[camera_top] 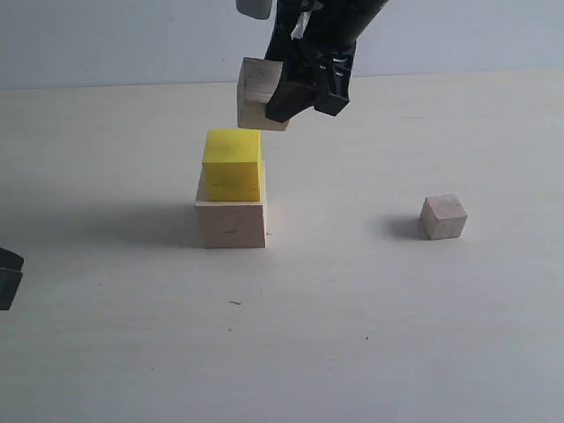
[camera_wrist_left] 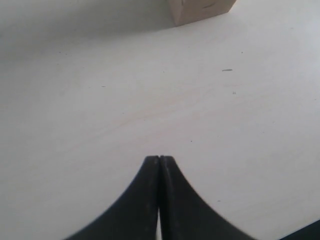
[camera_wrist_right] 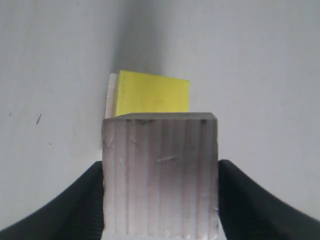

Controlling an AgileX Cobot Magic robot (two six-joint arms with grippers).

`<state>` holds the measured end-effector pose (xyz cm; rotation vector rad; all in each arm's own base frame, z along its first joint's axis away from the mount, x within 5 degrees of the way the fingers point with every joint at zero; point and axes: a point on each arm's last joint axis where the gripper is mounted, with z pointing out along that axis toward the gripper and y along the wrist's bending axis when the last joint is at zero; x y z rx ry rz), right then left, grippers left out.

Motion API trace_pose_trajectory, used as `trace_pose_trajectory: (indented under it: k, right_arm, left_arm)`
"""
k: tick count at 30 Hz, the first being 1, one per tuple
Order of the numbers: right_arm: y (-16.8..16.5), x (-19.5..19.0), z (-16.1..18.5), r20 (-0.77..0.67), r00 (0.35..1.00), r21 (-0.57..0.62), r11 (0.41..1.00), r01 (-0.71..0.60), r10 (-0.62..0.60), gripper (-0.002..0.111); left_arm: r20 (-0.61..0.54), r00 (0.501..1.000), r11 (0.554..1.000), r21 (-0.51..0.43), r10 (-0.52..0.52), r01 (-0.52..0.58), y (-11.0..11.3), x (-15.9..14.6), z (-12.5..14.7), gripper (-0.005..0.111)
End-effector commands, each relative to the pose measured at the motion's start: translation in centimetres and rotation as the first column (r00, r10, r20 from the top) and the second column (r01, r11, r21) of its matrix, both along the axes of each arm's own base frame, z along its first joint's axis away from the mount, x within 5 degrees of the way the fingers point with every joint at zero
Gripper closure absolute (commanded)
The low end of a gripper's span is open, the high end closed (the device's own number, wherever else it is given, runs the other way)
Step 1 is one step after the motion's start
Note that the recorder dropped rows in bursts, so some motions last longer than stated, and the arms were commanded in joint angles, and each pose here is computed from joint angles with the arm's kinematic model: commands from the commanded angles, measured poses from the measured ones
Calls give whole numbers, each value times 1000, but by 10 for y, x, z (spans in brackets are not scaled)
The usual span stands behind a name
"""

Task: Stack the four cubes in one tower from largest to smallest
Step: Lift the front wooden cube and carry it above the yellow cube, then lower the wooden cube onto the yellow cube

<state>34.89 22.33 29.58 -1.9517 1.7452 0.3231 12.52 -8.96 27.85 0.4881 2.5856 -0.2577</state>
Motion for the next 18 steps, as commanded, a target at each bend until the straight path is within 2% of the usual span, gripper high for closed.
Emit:
trace_pose_trajectory:
  k: [1,5,10,18]
  right_arm:
    - [5,3,6,3,998,59,996,62,-62,108]
    - [6,8,7,-13,992,66,990,122,-122,108]
    - [5,11,33,-16,982,65,980,190,-190,108]
    - [4,6,57,-33,986,70,984,167,-165,108]
  left_arm:
    - [-2,1000,1000,-3,0,0,1,-1,-1,106]
    - [-10,1000,1000,-14,-1,1,0,-2,-1,106]
    - [-26,1000,1000,-28,1,-2,-1,-3,-1,106]
    - [-47,999,999,-52,-1,-2,-3,-5,-1,106]
